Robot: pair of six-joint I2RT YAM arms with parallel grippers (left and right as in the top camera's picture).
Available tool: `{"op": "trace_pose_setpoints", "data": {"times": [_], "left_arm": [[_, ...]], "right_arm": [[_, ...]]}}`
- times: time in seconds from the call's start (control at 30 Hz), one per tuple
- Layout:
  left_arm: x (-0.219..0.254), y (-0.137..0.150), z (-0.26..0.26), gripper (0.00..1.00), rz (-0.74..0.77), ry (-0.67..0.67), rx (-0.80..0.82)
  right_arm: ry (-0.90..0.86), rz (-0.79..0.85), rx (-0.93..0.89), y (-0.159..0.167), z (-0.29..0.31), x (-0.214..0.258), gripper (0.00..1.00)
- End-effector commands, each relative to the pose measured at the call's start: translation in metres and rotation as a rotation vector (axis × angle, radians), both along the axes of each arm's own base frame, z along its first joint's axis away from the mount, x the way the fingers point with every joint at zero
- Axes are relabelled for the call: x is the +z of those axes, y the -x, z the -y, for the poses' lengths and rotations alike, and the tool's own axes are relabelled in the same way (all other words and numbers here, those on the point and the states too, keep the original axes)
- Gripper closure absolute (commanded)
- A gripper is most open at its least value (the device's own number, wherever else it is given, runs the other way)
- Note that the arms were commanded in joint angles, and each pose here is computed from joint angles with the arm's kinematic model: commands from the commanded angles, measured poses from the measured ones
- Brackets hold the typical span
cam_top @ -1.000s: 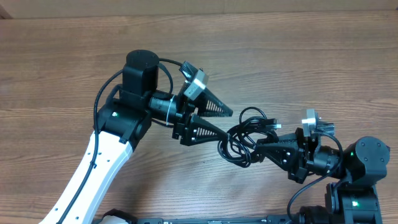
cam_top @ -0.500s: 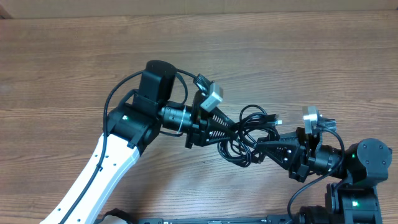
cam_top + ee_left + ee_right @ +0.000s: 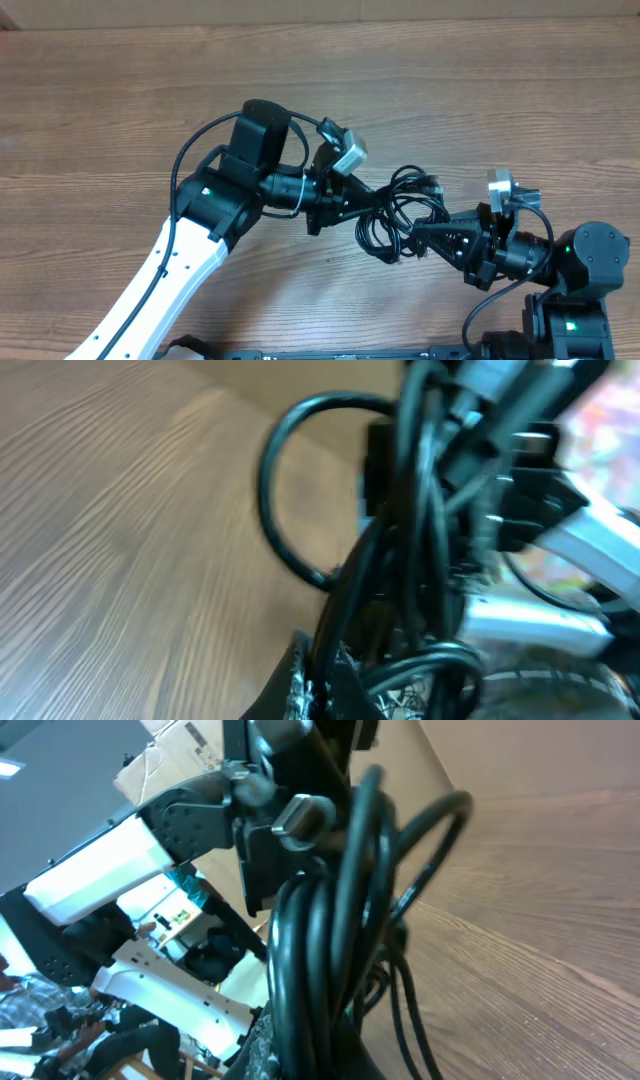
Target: Untangle cables
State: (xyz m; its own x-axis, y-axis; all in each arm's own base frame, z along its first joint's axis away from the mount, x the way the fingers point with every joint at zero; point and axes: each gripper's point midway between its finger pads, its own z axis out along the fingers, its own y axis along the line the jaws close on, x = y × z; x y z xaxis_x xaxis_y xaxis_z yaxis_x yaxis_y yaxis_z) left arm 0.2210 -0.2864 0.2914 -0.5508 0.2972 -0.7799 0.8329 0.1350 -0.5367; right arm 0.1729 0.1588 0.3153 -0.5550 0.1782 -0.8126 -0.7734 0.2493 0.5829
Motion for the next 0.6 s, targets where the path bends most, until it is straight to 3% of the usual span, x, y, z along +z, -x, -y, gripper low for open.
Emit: {"op": "trace_pose_setpoints", "data": {"times": [0.0, 0.2, 0.57], "left_arm": [[-0.026, -0.05, -0.024, 0.96, -0.101, -0.194, 0.394], [-0.069, -0.072, -0.073, 0.96, -0.282, -0.411, 0.781], [-0.073, -0.07, -0.075, 0.96, -0.331, -0.418, 0.811]], "right_arm": [[0.001, 0.024, 0.016, 0.005, -0.001, 0.004, 0.96], [0.001, 0.025, 0.016, 0.005, -0.001, 0.004, 0.96], [0.001, 0.025, 0.016, 0.005, -0.001, 0.004, 0.96]]}}
